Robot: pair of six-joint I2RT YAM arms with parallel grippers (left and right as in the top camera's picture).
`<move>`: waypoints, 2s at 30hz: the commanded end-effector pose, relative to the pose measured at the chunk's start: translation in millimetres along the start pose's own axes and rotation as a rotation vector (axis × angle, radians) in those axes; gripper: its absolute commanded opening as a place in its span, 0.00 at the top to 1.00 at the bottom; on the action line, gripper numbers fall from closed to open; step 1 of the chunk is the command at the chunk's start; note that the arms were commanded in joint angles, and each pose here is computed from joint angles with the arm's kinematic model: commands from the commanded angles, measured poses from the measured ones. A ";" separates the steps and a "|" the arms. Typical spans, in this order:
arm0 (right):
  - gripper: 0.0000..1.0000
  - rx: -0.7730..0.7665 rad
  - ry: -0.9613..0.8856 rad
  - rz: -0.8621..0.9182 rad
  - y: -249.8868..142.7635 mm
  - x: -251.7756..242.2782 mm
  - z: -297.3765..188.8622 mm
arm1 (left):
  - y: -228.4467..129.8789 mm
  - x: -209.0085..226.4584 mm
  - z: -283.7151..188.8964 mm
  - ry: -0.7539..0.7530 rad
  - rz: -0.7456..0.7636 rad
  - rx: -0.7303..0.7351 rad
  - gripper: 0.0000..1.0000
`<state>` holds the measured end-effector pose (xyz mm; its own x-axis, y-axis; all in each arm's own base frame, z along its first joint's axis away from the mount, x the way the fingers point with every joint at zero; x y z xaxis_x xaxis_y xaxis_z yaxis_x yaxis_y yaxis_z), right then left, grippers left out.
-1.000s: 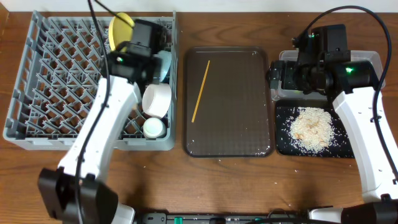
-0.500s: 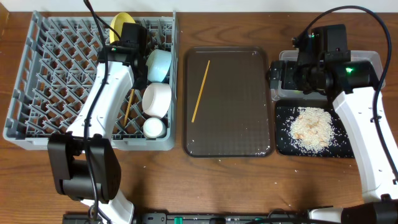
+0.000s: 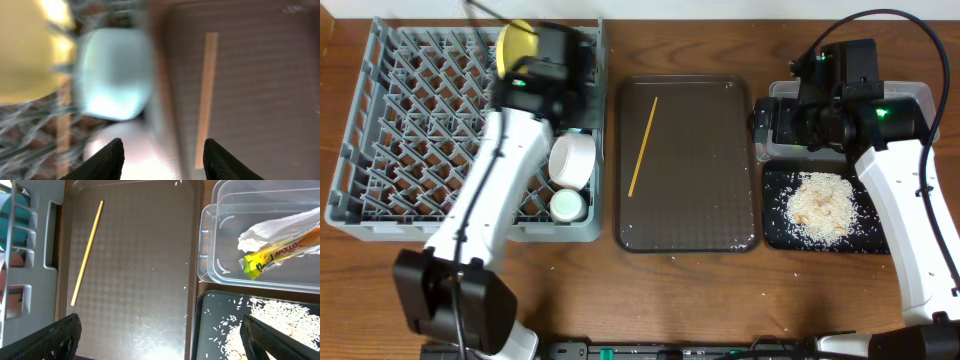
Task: Sort waste into correct bins and load items into the dishwasher
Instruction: 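Move the left gripper back to the remaining chopstick on the tray, then grasp the second chopstick and carry it into the rack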
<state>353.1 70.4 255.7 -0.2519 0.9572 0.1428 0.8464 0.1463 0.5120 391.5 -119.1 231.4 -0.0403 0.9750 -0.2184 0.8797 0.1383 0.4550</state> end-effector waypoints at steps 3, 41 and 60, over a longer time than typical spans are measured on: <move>0.01 -0.005 -0.003 0.001 0.1 -0.5 -2.3 | -25.1 -47.3 32.9 -0.028 0.086 0.069 0.48; 0.01 -0.005 -0.003 0.001 0.1 -0.5 -2.3 | -89.8 -48.8 185.8 0.059 0.059 0.317 0.76; 0.01 -0.005 -0.004 0.001 0.1 -0.7 -2.3 | -24.7 -46.1 29.7 0.055 0.050 0.110 0.92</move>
<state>353.1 70.4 255.7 -0.2519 0.9572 0.1428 0.8464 0.1463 0.5120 379.0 -194.0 129.2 -0.0272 0.9874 -0.1561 0.9830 0.0548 0.1752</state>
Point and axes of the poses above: each gripper's point midway between its finger pads, its own z axis out along the fingers, its own x axis along the line the jaws close on, y = z × x, the point moved 5 cm from there along -z, back along the fingers, and after that the axes turned 14 degrees about -z, right-handed, at the moved point
